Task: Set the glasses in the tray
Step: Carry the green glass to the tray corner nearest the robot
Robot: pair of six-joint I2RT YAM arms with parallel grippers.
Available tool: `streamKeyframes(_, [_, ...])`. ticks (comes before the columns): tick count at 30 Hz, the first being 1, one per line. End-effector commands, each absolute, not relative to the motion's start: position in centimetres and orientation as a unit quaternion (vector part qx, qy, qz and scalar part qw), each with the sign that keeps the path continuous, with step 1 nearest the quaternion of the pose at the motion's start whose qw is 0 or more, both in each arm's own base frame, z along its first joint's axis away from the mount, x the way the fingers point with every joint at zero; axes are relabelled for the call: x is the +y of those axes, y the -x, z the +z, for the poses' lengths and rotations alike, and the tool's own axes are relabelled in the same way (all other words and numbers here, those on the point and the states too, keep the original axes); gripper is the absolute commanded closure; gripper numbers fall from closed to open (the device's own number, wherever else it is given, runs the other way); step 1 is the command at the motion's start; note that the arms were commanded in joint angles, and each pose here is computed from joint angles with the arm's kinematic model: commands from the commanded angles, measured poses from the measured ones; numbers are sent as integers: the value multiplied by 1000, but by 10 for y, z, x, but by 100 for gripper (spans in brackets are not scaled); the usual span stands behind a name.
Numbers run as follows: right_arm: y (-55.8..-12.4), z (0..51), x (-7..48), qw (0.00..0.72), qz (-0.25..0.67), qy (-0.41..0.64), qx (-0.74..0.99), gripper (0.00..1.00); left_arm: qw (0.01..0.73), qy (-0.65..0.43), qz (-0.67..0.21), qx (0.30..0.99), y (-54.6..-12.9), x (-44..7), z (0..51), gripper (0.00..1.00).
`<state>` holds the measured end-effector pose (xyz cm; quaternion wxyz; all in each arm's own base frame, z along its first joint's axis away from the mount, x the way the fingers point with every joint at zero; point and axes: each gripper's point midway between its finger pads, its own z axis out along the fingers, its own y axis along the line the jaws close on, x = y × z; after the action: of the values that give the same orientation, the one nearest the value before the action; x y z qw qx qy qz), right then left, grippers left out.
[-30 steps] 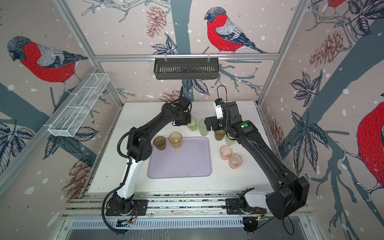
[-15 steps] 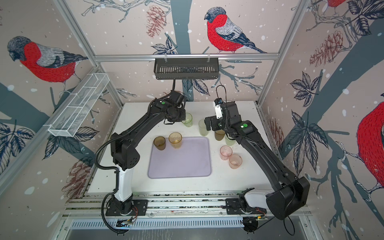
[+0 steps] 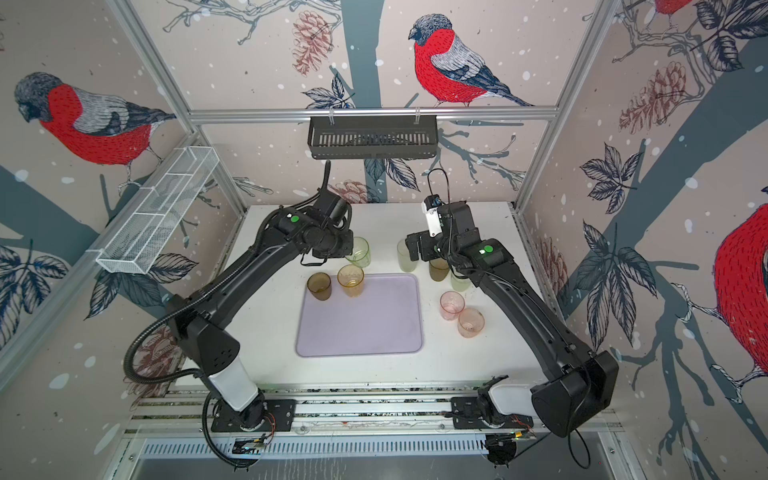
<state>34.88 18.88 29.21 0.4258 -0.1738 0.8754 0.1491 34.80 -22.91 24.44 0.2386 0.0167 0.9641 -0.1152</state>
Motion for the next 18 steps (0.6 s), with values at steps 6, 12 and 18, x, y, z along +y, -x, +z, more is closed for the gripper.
streamKeyframes(6, [-350,294,196,421,156,182,875,1,206,19,-136,969,-297,-207,237,100])
streamKeyframes(12, [-349,286,198,413,146,183,880,1,179,22,-115,977,-267,-186,217,100])
streamKeyframes(18, [-349,284,200,410,145,186,881,0,156,22,-104,982,-249,-174,198,100])
